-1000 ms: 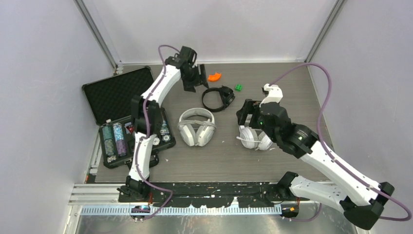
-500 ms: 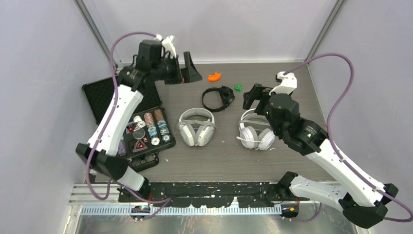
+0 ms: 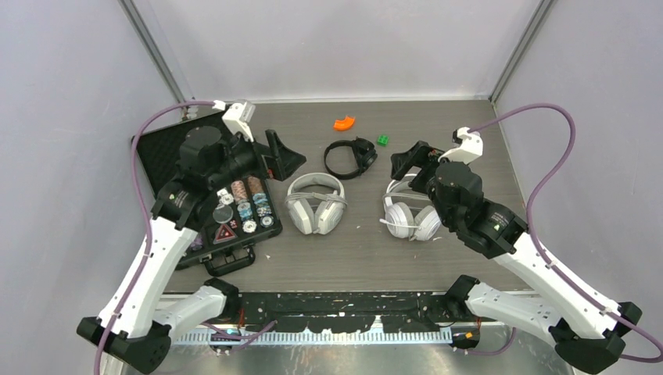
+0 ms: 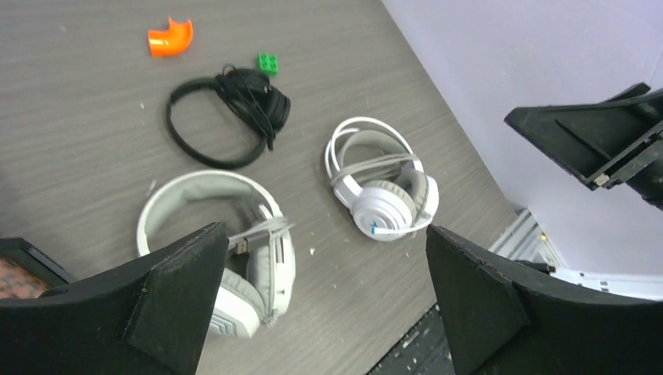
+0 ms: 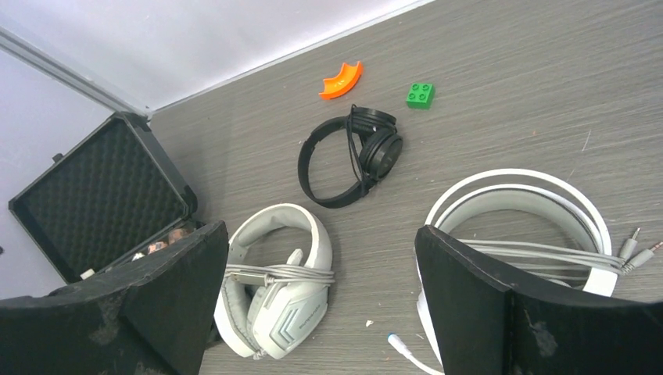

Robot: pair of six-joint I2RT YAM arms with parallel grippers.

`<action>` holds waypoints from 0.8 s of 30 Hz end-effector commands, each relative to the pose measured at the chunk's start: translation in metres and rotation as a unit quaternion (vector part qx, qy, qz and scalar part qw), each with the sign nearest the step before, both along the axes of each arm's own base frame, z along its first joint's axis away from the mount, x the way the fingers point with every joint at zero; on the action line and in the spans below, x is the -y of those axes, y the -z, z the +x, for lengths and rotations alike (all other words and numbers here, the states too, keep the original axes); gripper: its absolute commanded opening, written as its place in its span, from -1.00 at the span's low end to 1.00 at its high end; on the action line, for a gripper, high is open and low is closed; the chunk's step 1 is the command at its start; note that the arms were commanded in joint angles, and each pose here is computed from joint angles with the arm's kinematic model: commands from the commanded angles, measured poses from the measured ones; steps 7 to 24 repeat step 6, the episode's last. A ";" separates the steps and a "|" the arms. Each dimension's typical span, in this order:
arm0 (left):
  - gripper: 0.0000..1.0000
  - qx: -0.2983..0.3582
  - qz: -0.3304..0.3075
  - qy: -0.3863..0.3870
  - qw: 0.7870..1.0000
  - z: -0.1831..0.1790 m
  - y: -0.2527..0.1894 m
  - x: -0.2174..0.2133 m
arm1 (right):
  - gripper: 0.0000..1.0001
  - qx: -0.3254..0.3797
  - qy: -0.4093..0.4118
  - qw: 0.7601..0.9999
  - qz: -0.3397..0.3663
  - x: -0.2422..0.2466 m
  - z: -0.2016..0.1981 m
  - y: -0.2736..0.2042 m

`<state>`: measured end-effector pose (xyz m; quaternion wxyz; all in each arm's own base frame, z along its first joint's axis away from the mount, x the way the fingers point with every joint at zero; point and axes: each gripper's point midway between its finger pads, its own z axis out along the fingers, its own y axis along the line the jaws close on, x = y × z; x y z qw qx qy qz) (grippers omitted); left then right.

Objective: Wrap the headphones
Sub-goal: Reset both arms

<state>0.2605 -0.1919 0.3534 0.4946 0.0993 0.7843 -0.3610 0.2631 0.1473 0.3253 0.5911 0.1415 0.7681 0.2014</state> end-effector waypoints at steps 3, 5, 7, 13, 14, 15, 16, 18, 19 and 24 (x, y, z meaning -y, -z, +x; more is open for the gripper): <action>0.99 0.044 0.019 -0.025 0.999 0.015 -0.002 -0.007 | 0.87 0.022 0.026 0.999 0.038 0.009 -0.001 -0.016; 1.00 0.048 0.021 -0.026 0.998 0.015 -0.002 -0.008 | 0.87 0.021 0.025 0.999 0.039 0.010 -0.003 -0.016; 0.99 0.052 0.020 -0.024 0.998 0.014 -0.004 -0.008 | 0.87 0.020 0.026 0.999 0.041 0.010 -0.003 -0.015; 0.99 0.052 0.020 -0.024 0.998 0.014 -0.004 -0.008 | 0.87 0.020 0.026 0.999 0.041 0.010 -0.003 -0.015; 0.99 0.052 0.020 -0.024 0.998 0.014 -0.004 -0.008 | 0.87 0.020 0.026 0.999 0.041 0.010 -0.003 -0.015; 0.99 0.052 0.020 -0.024 0.998 0.014 -0.004 -0.008 | 0.87 0.020 0.026 0.999 0.041 0.010 -0.003 -0.015; 0.99 0.052 0.020 -0.024 0.998 0.014 -0.004 -0.008 | 0.87 0.020 0.026 0.999 0.041 0.010 -0.003 -0.015; 0.99 0.052 0.020 -0.024 0.998 0.014 -0.004 -0.008 | 0.87 0.020 0.026 0.999 0.041 0.010 -0.003 -0.015; 0.99 0.052 0.020 -0.024 0.998 0.014 -0.004 -0.008 | 0.87 0.020 0.026 0.999 0.041 0.010 -0.003 -0.015; 0.99 0.052 0.020 -0.024 0.998 0.014 -0.004 -0.008 | 0.87 0.020 0.026 0.999 0.041 0.010 -0.003 -0.015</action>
